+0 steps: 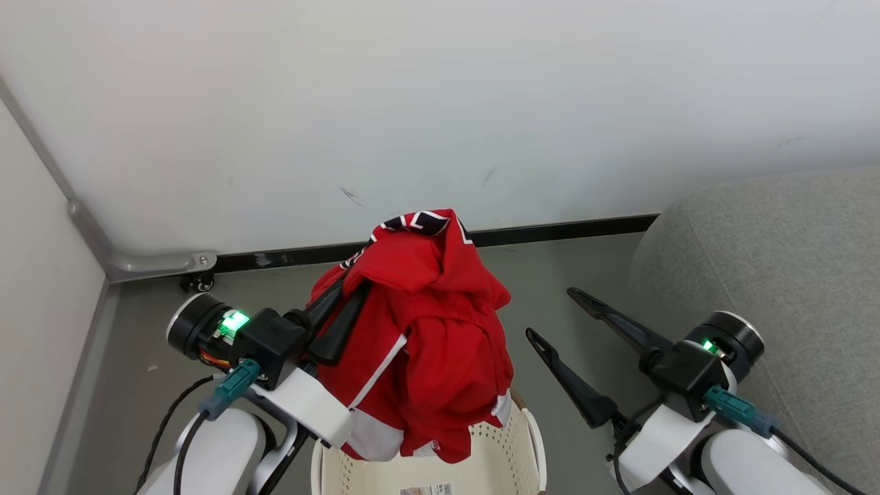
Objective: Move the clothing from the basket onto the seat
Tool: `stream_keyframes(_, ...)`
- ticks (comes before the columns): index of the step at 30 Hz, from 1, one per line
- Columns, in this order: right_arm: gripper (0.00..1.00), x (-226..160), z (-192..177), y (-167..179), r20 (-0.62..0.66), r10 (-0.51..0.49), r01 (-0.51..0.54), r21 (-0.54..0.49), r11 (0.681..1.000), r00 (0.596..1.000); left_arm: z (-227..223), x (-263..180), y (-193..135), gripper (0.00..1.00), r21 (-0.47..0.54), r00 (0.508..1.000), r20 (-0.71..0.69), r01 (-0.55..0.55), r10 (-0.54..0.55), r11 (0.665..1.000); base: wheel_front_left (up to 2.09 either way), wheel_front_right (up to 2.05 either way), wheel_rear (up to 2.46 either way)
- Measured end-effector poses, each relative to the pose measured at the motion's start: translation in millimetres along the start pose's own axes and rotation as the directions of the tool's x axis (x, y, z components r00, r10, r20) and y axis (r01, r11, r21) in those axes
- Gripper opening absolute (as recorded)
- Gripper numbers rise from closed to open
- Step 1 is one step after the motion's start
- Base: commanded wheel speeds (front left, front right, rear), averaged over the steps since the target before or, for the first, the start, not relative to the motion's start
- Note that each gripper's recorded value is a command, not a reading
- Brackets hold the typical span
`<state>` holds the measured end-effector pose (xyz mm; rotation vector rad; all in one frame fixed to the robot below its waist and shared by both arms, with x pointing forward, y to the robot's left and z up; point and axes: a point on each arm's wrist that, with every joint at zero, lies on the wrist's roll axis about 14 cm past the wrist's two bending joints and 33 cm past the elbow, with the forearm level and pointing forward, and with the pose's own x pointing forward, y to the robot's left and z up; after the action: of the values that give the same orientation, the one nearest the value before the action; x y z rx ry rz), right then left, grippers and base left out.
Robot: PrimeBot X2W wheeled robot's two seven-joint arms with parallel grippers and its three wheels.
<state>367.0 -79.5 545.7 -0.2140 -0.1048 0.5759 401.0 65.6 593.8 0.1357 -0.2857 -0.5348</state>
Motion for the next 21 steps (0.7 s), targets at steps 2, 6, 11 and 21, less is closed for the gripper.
stream_keyframes(2,1.00,2.8,4.6,5.0,0.007,0.025,-0.025,0.003,1.000,1.000,2.3,0.3,-3.0,0.00,0.000,1.000,0.006,0.007,-0.007,1.000,0.00,0.00,0.00)
stream_keyframes(6,1.00,8.9,11.3,9.4,0.009,0.063,-0.063,-0.011,0.998,0.998,7.4,2.3,-10.3,0.00,-0.006,0.999,0.021,0.029,-0.029,1.000,0.00,0.00,0.00)
stream_keyframes(11,1.00,15.1,10.4,23.8,-0.013,0.130,-0.130,-0.015,0.991,0.991,14.4,5.5,-14.6,0.00,-0.006,0.998,0.036,0.044,-0.044,0.999,0.00,0.00,0.00)
stream_keyframes(21,1.00,23.4,0.4,39.2,-0.077,0.225,-0.231,-0.076,0.970,0.971,17.7,6.7,-15.0,0.00,-0.002,0.998,0.035,0.053,-0.053,0.999,0.00,0.00,0.00)
